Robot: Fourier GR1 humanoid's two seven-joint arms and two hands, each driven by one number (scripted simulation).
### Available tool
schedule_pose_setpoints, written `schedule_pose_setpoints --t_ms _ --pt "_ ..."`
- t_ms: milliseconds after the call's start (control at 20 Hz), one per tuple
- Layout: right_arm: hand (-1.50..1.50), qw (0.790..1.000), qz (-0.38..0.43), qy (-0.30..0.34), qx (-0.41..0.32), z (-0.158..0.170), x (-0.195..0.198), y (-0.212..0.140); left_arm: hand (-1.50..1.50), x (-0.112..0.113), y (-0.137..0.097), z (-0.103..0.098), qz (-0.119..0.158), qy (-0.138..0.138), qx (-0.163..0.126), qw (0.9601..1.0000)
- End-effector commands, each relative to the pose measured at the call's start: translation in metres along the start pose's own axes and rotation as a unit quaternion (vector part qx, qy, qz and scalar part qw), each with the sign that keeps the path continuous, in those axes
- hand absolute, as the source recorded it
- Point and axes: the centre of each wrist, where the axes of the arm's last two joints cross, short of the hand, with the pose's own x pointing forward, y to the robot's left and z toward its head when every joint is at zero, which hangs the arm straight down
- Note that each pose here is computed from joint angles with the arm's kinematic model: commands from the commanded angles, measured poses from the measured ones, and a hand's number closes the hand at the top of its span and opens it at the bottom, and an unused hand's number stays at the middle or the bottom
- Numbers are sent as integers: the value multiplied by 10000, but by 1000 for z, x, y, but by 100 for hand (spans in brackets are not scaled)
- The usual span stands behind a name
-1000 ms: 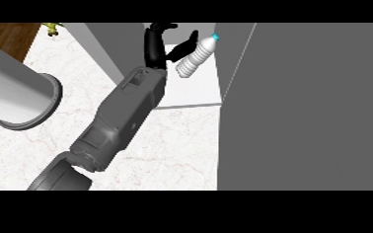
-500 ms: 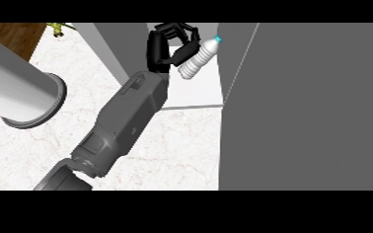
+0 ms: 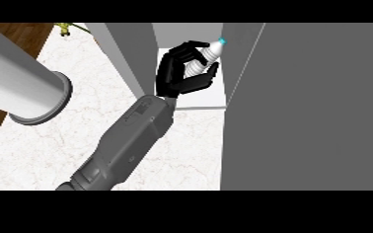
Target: Pick up the bottled water, place it into the cabinet and close the cabinet
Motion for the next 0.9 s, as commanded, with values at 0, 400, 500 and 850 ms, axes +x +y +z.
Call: schedule_pose_setpoints --t_ms 0,400,500,850 --pt "-150 9994 202 -278 -100 -14 35 11 -150 0 -12 24 589 218 -428 9971" --pt "-150 9991 343 -135 -210 -10 39 13 -150 -11 2 131 829 438 -289 9952" --pt "-150 9989 415 -138 -195 -9 40 15 -150 2 30 138 665 437 -102 9968" --pt "150 9947 301 244 954 -8 39 12 -150 25 65 210 810 421 125 9957"
